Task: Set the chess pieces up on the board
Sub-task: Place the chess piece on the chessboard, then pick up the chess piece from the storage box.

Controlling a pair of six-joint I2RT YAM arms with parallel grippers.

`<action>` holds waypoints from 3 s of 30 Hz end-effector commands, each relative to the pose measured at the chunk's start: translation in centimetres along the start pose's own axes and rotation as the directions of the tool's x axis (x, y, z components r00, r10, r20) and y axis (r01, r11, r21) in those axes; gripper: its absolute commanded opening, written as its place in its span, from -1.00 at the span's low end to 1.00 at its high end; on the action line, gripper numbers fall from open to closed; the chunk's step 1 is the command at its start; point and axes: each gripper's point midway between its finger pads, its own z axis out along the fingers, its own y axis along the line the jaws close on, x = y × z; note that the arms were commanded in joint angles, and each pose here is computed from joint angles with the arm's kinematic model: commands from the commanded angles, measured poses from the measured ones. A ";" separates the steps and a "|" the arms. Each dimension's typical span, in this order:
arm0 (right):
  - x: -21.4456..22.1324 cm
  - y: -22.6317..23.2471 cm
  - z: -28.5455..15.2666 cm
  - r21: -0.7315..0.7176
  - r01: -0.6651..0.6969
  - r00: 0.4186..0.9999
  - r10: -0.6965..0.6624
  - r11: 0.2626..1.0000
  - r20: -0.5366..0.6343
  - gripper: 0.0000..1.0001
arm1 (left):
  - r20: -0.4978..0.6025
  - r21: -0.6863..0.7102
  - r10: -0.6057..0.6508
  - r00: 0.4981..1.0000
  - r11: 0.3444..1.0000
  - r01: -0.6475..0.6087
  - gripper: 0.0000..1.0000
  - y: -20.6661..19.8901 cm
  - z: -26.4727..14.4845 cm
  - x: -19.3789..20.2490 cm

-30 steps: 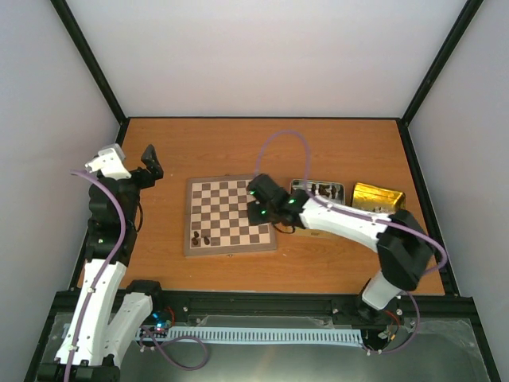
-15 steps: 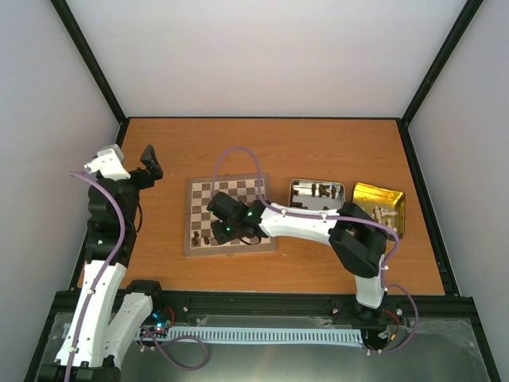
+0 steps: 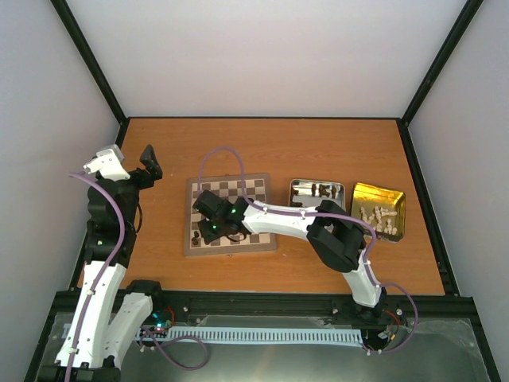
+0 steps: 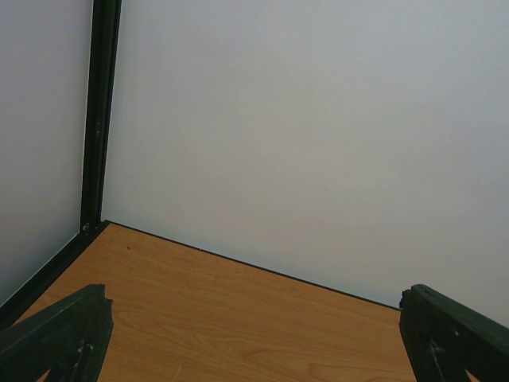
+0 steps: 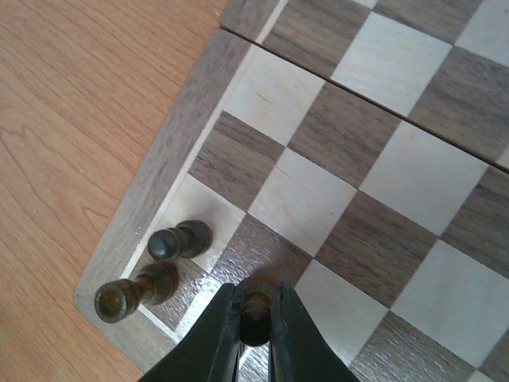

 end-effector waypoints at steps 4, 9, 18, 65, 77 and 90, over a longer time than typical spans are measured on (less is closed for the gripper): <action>-0.1 0.6 0.7 0.005 0.029 1.000 -0.029 1.000 -0.005 -0.79 | 0.022 -0.006 -0.008 1.000 1.000 0.008 1.00 0.1 -0.3 -0.7; -0.3 0.6 1.2 0.010 0.029 1.000 -0.029 1.000 -0.004 -0.78 | 0.021 -0.006 -0.006 1.000 1.000 0.006 0.99 0.2 -0.3 -0.7; -1.3 0.6 0.2 0.034 0.033 0.999 -0.034 0.999 0.012 -0.39 | 0.025 -0.008 -0.007 1.000 1.000 0.007 0.99 0.2 -0.3 -0.8; 7.0 -30.0 -10.6 0.363 -0.500 0.860 0.501 0.786 0.099 -0.22 | 0.016 0.004 -0.009 1.000 1.000 0.009 0.99 0.0 -0.1 -0.5; 9.5 -31.9 -9.2 0.484 -0.471 0.853 0.520 0.737 0.039 -0.47 | 0.016 0.005 -0.007 1.000 1.000 0.007 0.99 0.0 -0.1 -0.5; 4.4 -32.1 -12.6 0.422 -0.495 0.867 0.403 0.759 0.292 -0.74 | -0.018 0.262 0.037 0.999 0.965 -0.032 1.00 -4.4 0.1 0.6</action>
